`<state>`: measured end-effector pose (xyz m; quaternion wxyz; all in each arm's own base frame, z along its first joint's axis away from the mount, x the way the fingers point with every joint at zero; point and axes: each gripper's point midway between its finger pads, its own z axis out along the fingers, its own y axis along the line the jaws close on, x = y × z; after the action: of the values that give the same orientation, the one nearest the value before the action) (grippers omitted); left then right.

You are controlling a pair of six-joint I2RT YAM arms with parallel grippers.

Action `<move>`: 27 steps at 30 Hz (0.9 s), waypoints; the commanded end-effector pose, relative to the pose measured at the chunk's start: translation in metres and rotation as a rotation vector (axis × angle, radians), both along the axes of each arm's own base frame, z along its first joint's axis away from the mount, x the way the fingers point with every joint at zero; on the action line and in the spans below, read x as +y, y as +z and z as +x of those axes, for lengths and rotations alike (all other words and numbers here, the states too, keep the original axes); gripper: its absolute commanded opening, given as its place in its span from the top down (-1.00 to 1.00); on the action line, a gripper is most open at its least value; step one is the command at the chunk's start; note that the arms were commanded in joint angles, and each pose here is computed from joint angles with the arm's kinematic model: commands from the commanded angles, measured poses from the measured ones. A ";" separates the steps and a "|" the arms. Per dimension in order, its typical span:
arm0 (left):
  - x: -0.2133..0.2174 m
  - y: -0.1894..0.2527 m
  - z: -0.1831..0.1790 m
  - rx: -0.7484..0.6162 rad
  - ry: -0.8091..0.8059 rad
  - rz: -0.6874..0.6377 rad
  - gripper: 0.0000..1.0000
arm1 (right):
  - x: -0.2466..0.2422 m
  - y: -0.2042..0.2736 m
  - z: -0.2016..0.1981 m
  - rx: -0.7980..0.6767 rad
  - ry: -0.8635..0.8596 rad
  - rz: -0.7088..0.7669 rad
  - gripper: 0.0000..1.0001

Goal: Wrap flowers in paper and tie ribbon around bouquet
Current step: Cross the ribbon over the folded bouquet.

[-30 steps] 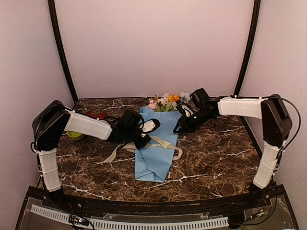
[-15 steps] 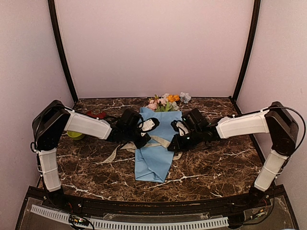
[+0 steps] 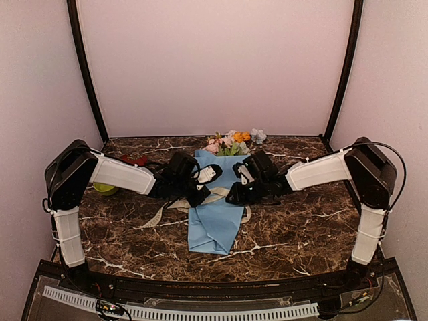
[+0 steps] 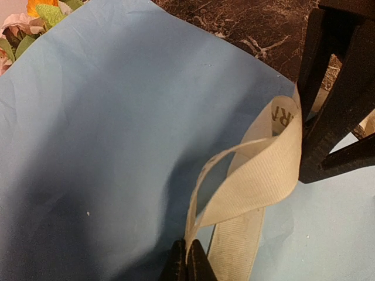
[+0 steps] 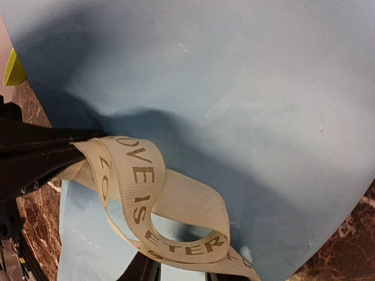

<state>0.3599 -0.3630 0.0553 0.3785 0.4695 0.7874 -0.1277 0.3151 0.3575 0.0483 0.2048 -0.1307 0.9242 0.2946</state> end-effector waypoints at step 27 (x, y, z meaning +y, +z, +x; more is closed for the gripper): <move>-0.004 0.011 0.012 -0.013 0.016 -0.037 1.00 | 0.057 0.018 0.054 -0.027 -0.052 0.189 0.99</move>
<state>0.3656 -0.3636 0.0583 0.3847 0.4643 0.7874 -0.1284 0.3616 0.4051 0.0558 0.2270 -0.0914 0.9049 0.3482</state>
